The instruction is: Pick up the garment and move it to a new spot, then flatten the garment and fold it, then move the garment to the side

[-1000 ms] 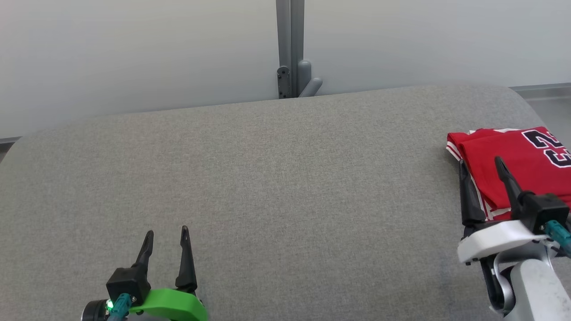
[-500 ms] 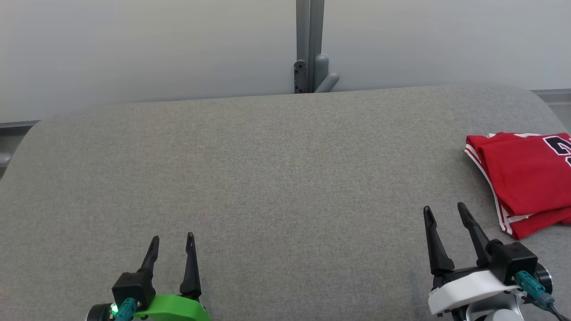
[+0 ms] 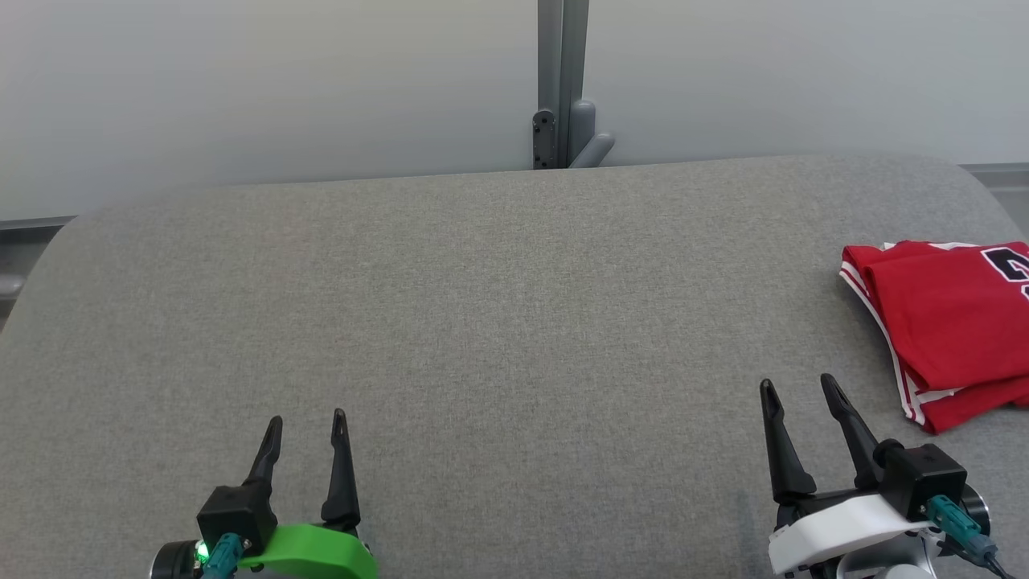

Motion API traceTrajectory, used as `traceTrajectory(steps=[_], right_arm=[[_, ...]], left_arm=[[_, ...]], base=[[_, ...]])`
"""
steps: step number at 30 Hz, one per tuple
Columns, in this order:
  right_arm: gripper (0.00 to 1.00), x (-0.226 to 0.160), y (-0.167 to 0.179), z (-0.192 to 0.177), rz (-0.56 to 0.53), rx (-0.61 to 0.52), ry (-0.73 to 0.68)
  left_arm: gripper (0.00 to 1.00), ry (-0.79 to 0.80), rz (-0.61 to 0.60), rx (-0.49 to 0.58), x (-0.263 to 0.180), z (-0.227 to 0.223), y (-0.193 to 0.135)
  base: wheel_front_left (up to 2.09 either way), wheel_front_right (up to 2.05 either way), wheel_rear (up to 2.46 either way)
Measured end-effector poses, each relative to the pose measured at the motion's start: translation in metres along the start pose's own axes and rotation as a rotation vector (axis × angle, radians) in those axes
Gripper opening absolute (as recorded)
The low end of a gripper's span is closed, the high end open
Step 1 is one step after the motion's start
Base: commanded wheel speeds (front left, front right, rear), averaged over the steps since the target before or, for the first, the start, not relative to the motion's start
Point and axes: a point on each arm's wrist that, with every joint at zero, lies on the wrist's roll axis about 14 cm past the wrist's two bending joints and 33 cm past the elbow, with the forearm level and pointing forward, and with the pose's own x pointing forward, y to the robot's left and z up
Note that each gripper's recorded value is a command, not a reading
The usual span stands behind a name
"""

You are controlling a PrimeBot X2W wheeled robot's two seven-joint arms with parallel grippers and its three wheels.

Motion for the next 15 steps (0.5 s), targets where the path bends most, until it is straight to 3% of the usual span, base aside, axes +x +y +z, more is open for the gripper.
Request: traceTrajectory(steps=[14, 15], right_arm=[[1.00, 0.0001, -0.0028, 0.0053, -0.008, -0.006, -0.016], [0.00, -0.0006, -0.0030, 0.0024, -0.009, -0.004, -0.007]], left_arm=[[1.00, 0.005, 0.015, -0.007, -0.0014, -0.0017, 0.0026], [0.00, 0.016, 0.016, -0.006, -0.0023, -0.0049, 0.0029]], base=[[0.00, 0.00, 0.00], [0.00, 0.00, 0.00]])
